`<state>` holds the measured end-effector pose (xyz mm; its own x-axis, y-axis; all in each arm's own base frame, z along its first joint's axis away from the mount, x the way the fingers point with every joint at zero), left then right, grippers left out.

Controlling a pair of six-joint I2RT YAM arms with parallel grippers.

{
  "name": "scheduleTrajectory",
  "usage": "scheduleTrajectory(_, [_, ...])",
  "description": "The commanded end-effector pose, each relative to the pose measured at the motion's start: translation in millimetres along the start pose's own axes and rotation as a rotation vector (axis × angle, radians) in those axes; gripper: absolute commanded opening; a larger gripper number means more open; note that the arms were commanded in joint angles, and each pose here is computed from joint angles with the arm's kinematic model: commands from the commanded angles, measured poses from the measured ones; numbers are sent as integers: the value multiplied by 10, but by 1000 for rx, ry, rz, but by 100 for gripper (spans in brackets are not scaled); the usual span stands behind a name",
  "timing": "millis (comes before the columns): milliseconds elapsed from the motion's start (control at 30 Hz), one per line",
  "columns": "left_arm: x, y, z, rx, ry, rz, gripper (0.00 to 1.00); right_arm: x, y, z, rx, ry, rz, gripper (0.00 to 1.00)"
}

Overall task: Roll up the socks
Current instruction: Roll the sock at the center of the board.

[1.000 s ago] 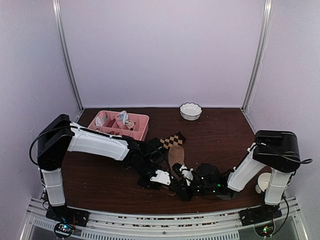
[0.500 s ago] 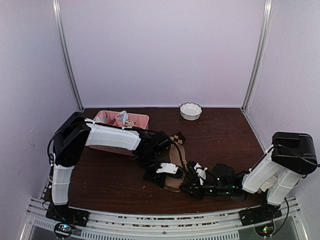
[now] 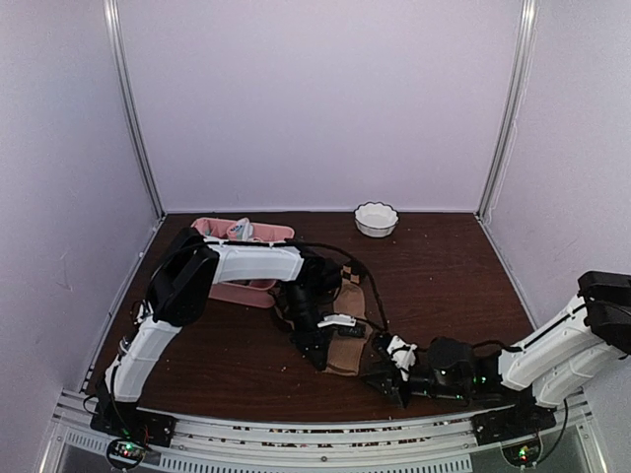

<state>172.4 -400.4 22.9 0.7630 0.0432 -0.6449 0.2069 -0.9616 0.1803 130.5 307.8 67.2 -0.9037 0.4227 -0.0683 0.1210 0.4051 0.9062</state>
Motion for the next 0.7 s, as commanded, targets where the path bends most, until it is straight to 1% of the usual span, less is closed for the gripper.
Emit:
scheduleTrajectory(0, [65,-232,166,132,-38,-182,0,20,-125,48,128,-78,-195,26])
scheduleTrajectory(200, [147,-287,250,173,-41,-237,0,163,11,241,148,-15,-332,24])
scheduleTrajectory(333, [170,-294,259,182,-36,-243,0,161,24,404,181,-16,-414,25])
scheduleTrajectory(467, [209,-302,267,192,-21,-245,0,124,-8,544,201,12,-414,25])
scheduleTrajectory(600, [231,-316,275,197,-17,-248,0,111,-70,589,217,30,-406,25])
scheduleTrajectory(667, [234,-319,279,199,-18,-245,0,83,-116,609,230,31,-391,24])
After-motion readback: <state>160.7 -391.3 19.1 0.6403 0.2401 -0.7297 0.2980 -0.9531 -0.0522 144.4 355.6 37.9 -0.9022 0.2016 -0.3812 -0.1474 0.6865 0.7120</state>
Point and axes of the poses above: each gripper's point midway between its finger pads, its own z axis out along the fingers, its own x axis along the line the jaws close on, y = z × x, the point moved 1 cm from there along -z, back along the fingers, and after that the axes turned 13 degrees about -z, right-handed, at the moved point
